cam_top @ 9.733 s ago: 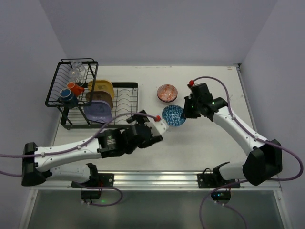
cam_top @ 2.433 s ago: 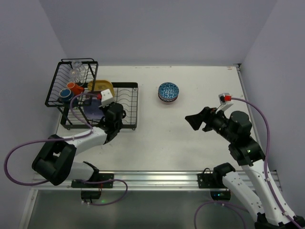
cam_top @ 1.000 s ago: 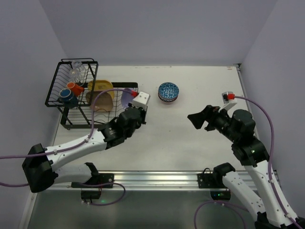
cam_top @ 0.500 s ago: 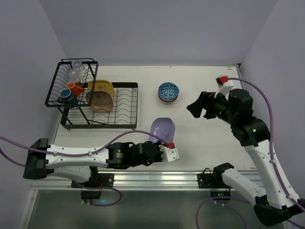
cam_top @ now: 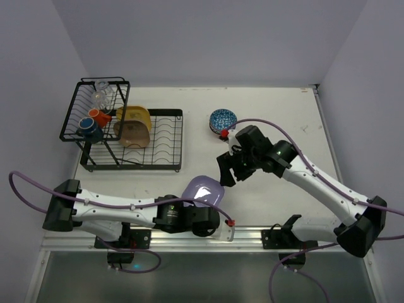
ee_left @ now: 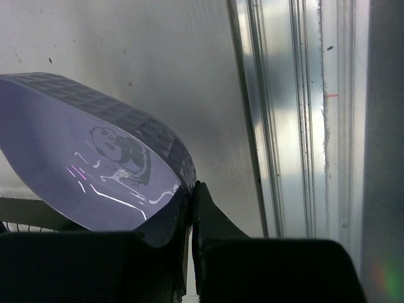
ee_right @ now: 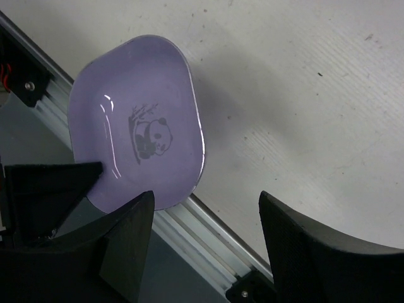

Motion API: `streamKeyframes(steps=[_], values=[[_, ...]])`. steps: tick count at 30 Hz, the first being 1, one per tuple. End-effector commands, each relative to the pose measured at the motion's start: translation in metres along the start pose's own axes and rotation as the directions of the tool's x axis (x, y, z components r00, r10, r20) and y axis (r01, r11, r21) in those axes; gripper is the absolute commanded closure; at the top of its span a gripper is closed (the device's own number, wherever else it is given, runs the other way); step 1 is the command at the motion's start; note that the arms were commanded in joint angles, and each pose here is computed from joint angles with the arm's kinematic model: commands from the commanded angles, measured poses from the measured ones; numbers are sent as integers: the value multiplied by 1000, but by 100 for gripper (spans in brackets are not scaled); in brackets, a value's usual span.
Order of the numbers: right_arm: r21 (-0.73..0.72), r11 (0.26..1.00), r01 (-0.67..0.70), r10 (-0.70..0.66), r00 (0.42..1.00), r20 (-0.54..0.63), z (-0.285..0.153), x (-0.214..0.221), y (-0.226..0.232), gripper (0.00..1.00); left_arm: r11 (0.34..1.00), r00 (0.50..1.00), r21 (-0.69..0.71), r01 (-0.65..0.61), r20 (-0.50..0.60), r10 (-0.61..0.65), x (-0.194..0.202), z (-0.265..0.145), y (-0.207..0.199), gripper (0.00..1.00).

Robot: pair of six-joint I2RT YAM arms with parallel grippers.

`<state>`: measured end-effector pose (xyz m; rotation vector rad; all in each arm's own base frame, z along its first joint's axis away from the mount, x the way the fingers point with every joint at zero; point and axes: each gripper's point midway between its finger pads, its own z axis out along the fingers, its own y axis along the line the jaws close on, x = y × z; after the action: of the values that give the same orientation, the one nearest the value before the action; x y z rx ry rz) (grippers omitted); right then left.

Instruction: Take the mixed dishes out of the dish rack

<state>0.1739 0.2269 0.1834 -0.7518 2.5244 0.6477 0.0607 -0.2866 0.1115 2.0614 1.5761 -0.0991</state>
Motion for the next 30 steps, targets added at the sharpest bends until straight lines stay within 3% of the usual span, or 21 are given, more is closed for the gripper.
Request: streamKeyframes(steps=[1,13,16,18,20,23,25,26,27,28,30], values=[[13,998,55,-54,997,-64,11,14,2,32,996,997,43,-75,3,74,-4,-15,-2,100],[-2,997,79,-79,985,-155,43,22,5,47,990,990,52,-127,64,124,-22,-26,0,100],[-17,996,84,-85,979,-186,51,29,7,58,990,990,48,-131,66,128,-23,-28,1,100],[-16,996,84,-86,977,-195,54,31,8,74,990,990,44,-131,60,129,-21,-27,1,100],[-6,996,87,-86,978,-191,54,29,7,98,992,991,30,-126,47,124,-18,-26,3,100],[21,997,79,-75,984,-162,51,22,5,100,996,995,2,-95,32,95,-14,-25,6,100],[77,994,72,-63,991,-116,49,13,-4,100,994,999,-102,-30,9,31,-5,-26,21,80],[111,993,41,-30,995,-99,48,10,-13,100,989,1000,-150,0,7,1,-2,-27,29,52],[134,991,14,-3,997,-78,49,7,-21,100,965,997,-250,74,7,-75,5,-28,44,31],[143,989,-20,29,998,-59,49,4,-27,100,946,991,-296,132,37,-127,6,-35,54,1],[190,969,-158,157,987,22,44,-3,-56,100,877,950,-368,310,99,-295,16,-43,77,0]])
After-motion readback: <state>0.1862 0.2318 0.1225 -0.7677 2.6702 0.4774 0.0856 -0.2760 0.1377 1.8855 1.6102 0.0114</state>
